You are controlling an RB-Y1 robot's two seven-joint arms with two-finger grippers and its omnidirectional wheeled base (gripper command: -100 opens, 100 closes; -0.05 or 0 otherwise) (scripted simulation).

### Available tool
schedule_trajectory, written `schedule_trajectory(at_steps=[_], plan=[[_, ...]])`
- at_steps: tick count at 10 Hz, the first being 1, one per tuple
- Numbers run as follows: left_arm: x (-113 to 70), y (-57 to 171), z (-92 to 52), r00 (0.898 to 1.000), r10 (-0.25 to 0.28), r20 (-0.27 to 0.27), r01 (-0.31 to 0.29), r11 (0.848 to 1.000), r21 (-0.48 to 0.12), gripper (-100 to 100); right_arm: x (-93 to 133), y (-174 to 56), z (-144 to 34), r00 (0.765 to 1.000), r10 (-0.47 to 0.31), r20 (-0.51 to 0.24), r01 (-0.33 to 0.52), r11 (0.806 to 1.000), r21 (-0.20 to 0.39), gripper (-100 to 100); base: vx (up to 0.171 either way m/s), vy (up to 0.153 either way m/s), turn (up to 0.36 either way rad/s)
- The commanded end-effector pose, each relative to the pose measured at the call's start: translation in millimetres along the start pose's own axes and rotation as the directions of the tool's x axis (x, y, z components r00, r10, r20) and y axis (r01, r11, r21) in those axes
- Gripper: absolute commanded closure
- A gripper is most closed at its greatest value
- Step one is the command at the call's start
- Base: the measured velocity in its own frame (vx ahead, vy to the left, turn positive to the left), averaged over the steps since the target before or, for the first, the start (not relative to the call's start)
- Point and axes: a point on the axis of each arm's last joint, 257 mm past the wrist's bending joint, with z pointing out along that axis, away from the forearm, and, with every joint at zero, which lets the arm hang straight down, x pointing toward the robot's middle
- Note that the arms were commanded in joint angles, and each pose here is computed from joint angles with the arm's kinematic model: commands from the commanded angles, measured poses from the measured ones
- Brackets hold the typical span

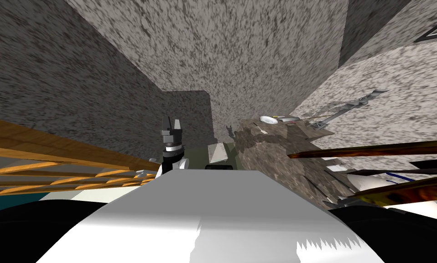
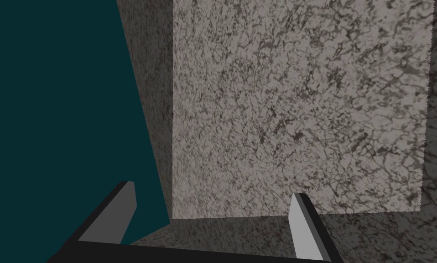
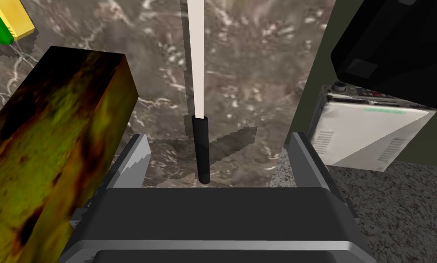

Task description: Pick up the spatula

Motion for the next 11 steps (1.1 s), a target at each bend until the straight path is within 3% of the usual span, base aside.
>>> schedule_trajectory(at_steps=[1,11], plan=[[0.0,0.0,0.0,1.000,0.000,0.000,0.000,1.000,0.000,0,7.2,6.5,7.5,1.000,-0.019,0.000,0.019,1.000,0.000,-100,0.017,0.008,0.003],[0.0,0.0,0.0,1.000,0.000,0.000,0.000,1.000,0.000,0,10.0,9.2,10.6,1.000,-0.027,0.000,0.027,1.000,0.000,-100,0.004,0.006,0.005]])
